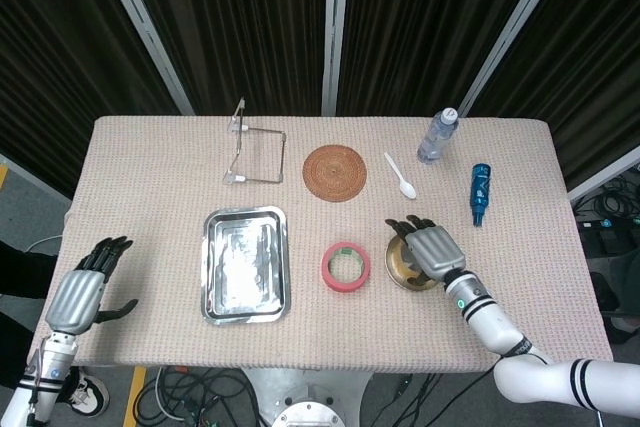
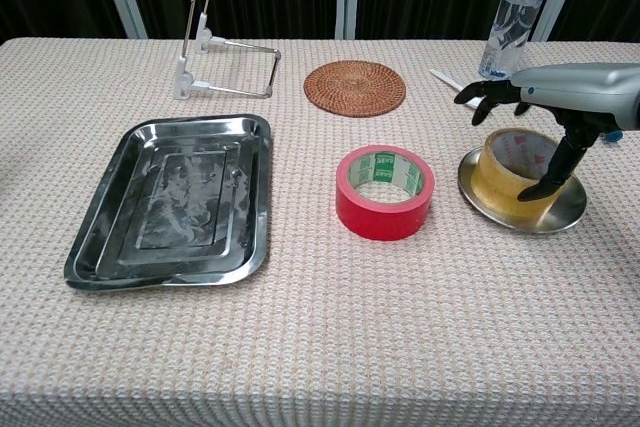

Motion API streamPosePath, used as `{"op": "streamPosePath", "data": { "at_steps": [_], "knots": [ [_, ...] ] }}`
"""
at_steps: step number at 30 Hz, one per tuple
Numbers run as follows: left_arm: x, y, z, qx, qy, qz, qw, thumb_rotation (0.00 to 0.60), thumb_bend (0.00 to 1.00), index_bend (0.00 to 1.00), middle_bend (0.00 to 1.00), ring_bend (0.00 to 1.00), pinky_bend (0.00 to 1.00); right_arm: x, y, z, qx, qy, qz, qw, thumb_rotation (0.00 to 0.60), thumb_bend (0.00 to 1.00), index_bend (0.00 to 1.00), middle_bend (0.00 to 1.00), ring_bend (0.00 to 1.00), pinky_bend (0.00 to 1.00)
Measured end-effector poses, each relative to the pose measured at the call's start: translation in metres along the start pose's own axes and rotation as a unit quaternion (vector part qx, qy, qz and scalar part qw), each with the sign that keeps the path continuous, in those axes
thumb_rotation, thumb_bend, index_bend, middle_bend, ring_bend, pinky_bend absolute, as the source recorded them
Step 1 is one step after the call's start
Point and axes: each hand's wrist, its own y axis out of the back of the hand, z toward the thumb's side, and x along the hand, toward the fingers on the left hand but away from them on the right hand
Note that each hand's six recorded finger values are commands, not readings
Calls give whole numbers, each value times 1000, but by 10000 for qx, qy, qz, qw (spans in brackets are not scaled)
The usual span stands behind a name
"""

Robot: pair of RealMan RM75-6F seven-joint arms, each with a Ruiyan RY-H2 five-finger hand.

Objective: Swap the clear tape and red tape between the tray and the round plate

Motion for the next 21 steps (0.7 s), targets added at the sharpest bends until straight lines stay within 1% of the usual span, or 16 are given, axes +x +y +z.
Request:
{"op": "streamPosePath", "data": {
  "at_steps": [3,7,11,14,15,17,20,21],
  "knots": [
    [1,0,1,6,-16,7,10000,600,141,85,68,33,219,2,5,-2,-36,-12,-86,10000,600,0,0,26,0,0],
    [4,1,6,22,-97,9,10000,600,132,84,68,33,218,9,16,-4,-152,-3,-290,9995,600,0,0,9,0,0],
    [12,2,19,87,-319,-20,9994,600,95,85,68,33,218,23,35,-13,-293,-40,-721,9970,600,0,0,8,0,0],
    [23,1,35,167,-620,-141,9978,600,68,85,68,32,218,39,56,-35,-424,-284,-1135,9922,600,0,0,2,0,0],
    [29,1,44,182,-784,-197,9966,600,64,85,68,32,218,46,64,-45,-494,-402,-1277,9898,600,0,0,2,0,0],
    [37,0,62,160,-1068,-282,9938,600,62,85,68,32,218,55,73,-59,-607,-552,-1446,9861,600,0,0,0,0,0],
    [53,0,97,153,-1591,-381,9864,600,61,85,68,32,218,68,86,-81,-796,-762,-1706,9792,600,0,0,0,0,0],
    [60,0,111,170,-1801,-407,9827,600,61,85,68,32,218,73,91,-89,-857,-843,-1809,9761,600,0,0,0,0,0]
  ]
}}
